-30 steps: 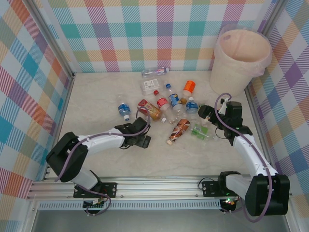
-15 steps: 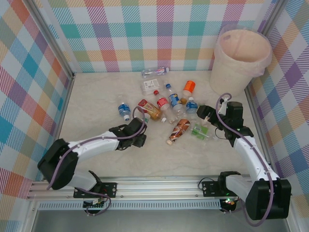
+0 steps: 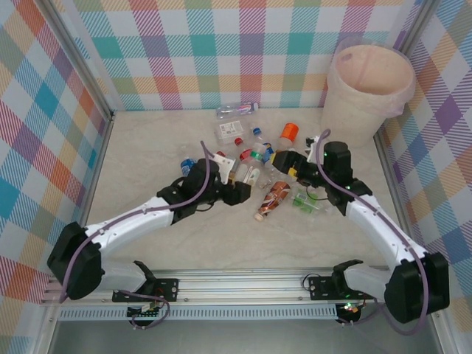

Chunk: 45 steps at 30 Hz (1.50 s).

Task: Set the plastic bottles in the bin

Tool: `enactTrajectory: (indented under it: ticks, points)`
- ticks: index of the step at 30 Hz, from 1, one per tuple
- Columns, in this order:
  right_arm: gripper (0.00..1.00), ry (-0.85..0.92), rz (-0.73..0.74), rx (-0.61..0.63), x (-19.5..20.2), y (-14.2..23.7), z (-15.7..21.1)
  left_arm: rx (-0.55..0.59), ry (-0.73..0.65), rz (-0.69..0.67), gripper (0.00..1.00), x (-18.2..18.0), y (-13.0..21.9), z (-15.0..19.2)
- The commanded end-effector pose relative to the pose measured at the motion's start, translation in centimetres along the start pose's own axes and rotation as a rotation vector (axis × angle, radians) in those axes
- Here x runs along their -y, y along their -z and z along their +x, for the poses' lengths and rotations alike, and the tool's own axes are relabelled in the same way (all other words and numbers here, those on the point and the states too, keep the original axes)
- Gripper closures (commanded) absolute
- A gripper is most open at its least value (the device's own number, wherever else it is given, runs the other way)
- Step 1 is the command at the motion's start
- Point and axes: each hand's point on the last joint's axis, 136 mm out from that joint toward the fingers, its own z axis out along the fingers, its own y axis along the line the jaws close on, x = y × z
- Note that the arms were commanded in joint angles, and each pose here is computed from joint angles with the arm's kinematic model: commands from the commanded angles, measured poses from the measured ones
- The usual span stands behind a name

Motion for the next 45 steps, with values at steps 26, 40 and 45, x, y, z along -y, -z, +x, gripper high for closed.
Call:
enactTrajectory:
  ticks: [26,40,45]
  points:
    - [0.52,-0.009,0.096,0.129,-1.1,-1.3,-4.1,0.002,-0.064,0.235,0.54,5.0,-2.5,-0.6]
    - [0.68,0.111,0.157,0.139,-1.5,-0.3,-5.4,0.019,-0.030,0.219,0.22,5.2,-2.1,-1.9]
    - [0.68,0.141,0.201,0.192,-0.7,1.1,-7.6,0.103,-0.021,0.186,0.09,4.1,-0.4,-3.5]
